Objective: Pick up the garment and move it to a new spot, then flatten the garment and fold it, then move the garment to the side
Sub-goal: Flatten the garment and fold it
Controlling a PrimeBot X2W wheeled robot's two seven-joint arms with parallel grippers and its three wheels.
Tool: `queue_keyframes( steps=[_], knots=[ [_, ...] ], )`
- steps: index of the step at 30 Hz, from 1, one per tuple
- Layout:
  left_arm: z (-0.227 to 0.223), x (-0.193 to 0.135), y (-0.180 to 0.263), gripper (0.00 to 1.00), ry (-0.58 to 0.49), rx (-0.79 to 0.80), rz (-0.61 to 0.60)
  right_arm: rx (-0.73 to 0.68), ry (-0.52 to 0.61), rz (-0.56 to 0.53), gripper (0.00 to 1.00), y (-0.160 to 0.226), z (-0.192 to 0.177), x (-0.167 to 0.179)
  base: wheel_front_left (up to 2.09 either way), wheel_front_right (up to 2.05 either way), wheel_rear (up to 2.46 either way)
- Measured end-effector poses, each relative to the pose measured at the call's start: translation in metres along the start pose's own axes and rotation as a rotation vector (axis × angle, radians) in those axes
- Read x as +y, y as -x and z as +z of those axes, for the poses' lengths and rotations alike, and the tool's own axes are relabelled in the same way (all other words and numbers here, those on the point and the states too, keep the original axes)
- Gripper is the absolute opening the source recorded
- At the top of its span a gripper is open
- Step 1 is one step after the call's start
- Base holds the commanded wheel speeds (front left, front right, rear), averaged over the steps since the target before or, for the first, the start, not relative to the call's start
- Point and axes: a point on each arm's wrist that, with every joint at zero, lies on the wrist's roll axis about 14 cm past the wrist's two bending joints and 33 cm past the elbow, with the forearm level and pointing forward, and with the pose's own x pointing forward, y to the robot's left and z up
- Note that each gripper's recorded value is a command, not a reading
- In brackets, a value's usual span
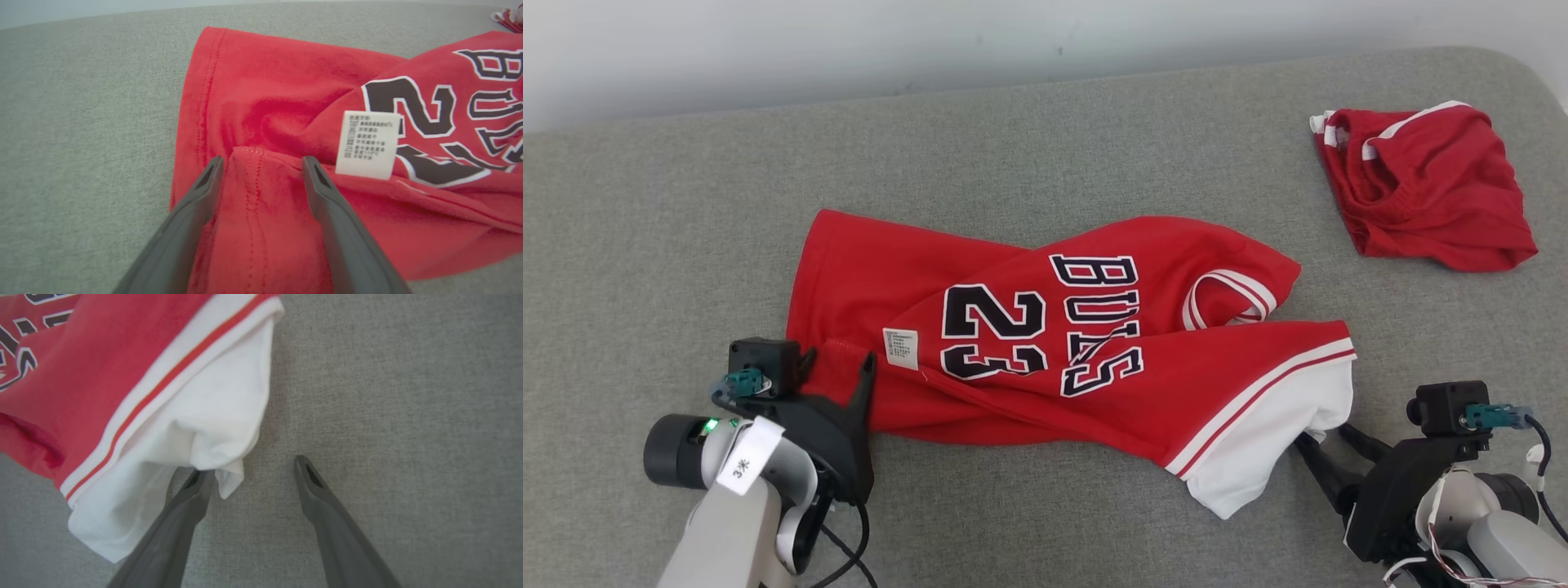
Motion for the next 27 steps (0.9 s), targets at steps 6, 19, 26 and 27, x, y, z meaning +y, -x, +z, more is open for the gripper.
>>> queue_keyframes(
  steps=[6, 19, 26, 27],
  knots=[
    [-0.007, 0.003, -0.005, 1.0, 0.007, 0.032, 0.006, 0.001, 0.013, 0.011, 1.0, -0.004, 0.002, 0.004, 0.0, 0.0, 0.0],
    [-0.005, -0.003, -0.007, 0.0, -0.03, 0.012, -0.014, 0.01, 0.041, 0.044, 0.0, -0.008, -0.002, 0.012, 0.0, 0.0, 0.0],
    [0.02, 0.005, 0.005, 0.0, -0.052, -0.101, 0.026, -0.028, 0.05, 0.075, 0.0, -0.003, 0.008, 0.021, 0.0, 0.0, 0.0],
    [0.022, 0.006, 0.008, 0.0, -0.052, -0.112, 0.029, -0.033, 0.05, 0.076, 0.0, -0.002, 0.01, 0.021, 0.0, 0.0, 0.0]
  ],
)
